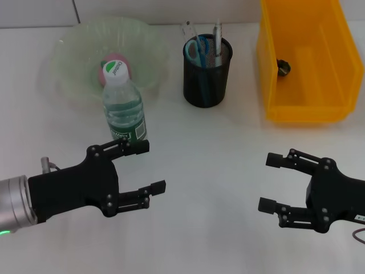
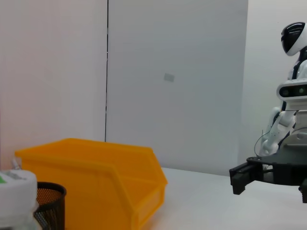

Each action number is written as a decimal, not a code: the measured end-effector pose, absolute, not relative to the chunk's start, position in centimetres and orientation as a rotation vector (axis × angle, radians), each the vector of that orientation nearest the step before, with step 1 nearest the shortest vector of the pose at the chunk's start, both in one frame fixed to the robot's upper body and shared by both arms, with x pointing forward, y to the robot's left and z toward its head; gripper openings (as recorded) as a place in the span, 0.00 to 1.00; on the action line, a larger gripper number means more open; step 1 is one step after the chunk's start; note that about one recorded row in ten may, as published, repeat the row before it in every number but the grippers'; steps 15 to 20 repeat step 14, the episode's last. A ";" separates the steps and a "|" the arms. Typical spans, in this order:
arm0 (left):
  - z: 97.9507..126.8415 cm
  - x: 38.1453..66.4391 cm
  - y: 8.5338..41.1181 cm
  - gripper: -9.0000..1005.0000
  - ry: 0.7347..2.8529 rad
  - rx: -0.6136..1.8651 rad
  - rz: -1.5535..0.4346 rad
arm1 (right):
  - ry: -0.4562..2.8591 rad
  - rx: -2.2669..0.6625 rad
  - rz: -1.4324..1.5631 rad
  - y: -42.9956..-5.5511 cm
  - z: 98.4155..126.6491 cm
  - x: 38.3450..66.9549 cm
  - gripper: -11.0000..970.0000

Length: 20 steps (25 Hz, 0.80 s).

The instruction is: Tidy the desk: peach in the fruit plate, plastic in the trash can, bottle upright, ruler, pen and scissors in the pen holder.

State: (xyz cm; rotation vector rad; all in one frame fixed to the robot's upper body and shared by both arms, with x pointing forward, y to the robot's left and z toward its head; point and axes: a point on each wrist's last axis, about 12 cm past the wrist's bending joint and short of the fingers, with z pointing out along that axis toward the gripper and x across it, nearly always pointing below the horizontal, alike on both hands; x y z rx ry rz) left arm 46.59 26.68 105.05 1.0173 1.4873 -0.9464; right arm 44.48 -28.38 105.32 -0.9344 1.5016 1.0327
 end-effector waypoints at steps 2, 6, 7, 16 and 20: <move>104.9 46.5 26.7 0.80 1.492 1.013 -0.951 | 1.505 -0.928 1.025 -28.5 105.3 44.6 0.87; 104.6 46.3 26.6 0.80 1.489 1.011 -0.952 | 1.511 -0.920 1.015 -28.6 105.3 44.7 0.87; 104.6 46.3 26.5 0.80 1.487 1.011 -0.952 | 1.512 -0.919 1.014 -28.6 105.3 44.8 0.87; 104.6 46.3 26.5 0.80 1.484 1.009 -0.952 | 1.525 -0.916 0.995 -28.5 105.2 45.1 0.87; 104.6 46.3 26.5 0.80 1.484 1.009 -0.952 | 1.525 -0.916 0.995 -28.5 105.2 45.1 0.87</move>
